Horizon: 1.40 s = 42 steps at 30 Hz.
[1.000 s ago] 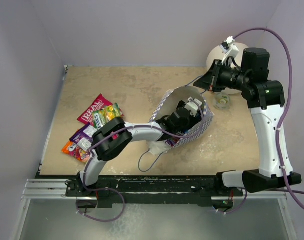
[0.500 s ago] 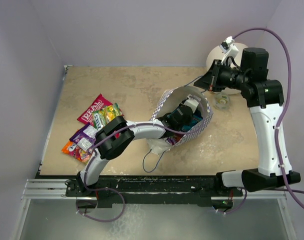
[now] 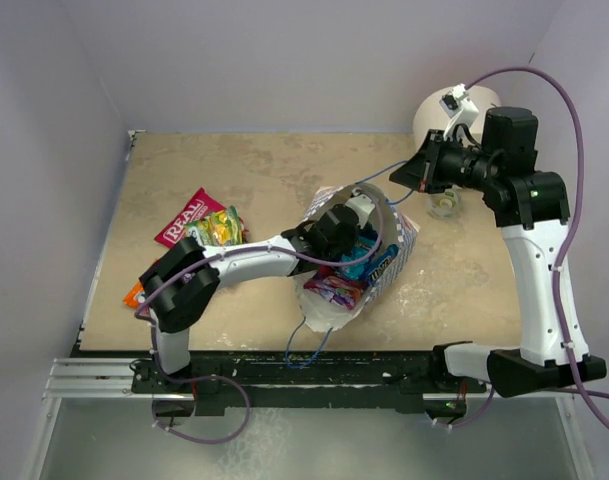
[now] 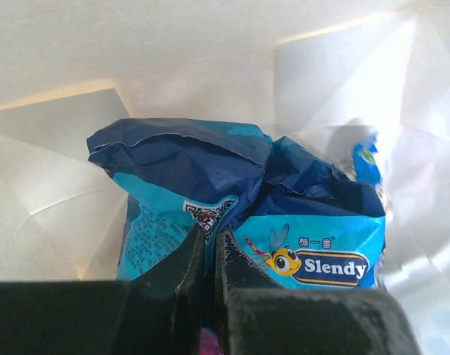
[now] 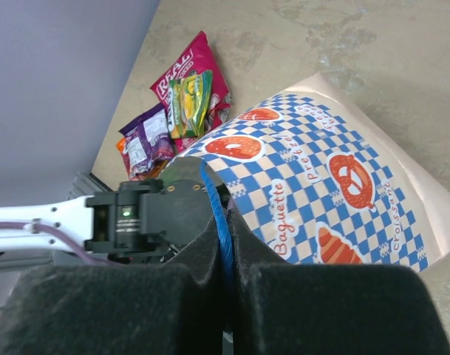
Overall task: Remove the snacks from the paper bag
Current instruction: Take out the snack from the paper bag, then place the snack at the center of the board.
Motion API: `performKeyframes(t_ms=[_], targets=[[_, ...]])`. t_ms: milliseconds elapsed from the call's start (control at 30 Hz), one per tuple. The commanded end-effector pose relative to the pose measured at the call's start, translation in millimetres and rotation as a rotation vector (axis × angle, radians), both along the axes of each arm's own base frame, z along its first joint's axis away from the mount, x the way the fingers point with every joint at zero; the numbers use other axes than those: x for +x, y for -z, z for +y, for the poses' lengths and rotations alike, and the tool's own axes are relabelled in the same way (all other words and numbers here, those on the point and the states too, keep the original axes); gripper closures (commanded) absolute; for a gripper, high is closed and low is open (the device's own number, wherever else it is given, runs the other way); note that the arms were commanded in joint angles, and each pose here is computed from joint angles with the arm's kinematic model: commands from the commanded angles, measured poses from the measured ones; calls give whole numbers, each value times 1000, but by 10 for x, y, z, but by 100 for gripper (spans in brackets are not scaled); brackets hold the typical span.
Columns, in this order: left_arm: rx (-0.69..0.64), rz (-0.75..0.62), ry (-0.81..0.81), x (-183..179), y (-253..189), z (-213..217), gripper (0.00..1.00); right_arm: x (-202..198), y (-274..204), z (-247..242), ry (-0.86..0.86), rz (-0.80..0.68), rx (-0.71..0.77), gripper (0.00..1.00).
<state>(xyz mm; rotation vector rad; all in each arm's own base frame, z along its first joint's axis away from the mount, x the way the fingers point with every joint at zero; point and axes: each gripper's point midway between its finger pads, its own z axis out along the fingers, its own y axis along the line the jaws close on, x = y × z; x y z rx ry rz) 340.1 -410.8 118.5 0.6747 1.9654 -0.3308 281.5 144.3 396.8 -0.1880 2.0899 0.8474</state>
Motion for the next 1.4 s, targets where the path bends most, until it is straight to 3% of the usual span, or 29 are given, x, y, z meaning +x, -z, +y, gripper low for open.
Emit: performKeyframes(t_ms=[0, 500, 1033, 1200, 1367], targets=[[-158, -85, 121, -225, -926, -80, 98, 47, -154, -47, 21, -107, -13, 100], [-278, -56, 325, -924, -1855, 268, 100, 140, -123, -80, 62, -163, -6, 100], [-372, -136, 351, -1464, -3028, 1028, 100, 441, -291, -169, 163, -229, 5, 100], [-393, -157, 218, -1343, -3346, 1223, 100, 441, -270, -149, 145, -230, 0, 100], [-343, -190, -61, -1028, -3531, 1594, 100, 444, -233, -168, 142, -237, -25, 100]])
